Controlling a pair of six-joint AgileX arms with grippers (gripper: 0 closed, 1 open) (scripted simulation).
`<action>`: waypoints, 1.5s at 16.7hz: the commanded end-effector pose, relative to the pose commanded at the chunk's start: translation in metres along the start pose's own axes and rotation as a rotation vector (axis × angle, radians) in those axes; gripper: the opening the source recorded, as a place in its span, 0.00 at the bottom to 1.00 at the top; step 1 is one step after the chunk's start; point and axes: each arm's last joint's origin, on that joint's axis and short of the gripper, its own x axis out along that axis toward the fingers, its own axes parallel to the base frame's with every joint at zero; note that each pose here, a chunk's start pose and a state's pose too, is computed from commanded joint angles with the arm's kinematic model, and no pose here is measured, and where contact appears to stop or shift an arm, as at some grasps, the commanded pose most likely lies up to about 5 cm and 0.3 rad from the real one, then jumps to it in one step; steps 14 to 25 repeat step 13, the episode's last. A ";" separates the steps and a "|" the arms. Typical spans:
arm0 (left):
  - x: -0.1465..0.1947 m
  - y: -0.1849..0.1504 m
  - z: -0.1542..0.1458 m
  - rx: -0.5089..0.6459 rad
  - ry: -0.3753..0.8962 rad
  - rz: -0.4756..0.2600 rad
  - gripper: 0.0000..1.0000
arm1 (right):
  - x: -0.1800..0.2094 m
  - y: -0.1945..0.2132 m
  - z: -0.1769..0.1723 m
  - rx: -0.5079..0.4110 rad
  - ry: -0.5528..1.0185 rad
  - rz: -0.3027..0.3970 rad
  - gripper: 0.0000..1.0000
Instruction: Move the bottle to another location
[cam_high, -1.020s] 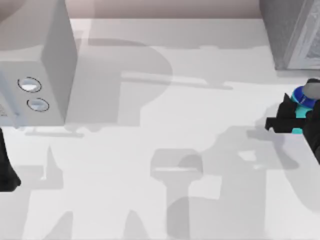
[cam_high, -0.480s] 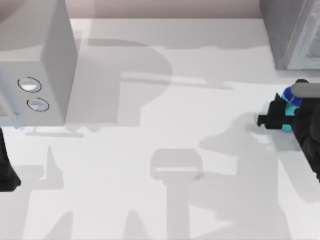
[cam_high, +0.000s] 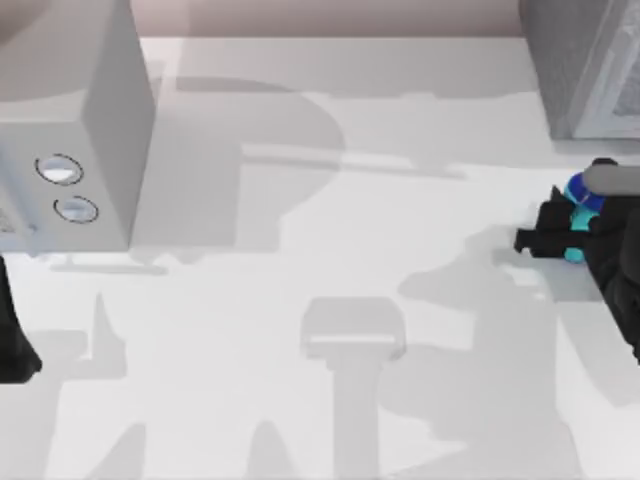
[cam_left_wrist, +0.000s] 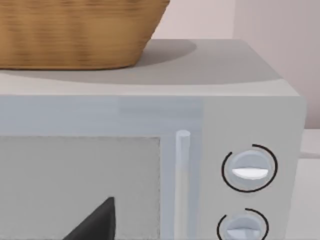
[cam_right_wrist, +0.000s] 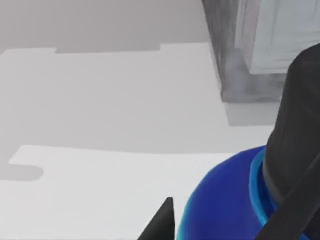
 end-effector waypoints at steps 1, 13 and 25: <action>0.000 0.000 0.000 0.000 0.000 0.000 1.00 | 0.000 0.000 0.000 0.000 0.000 0.000 0.53; 0.000 0.000 0.000 0.000 0.000 0.000 1.00 | 0.000 0.000 0.000 0.000 0.000 0.000 1.00; 0.000 0.000 0.000 0.000 0.000 0.000 1.00 | 0.000 0.000 0.000 0.000 0.000 0.000 1.00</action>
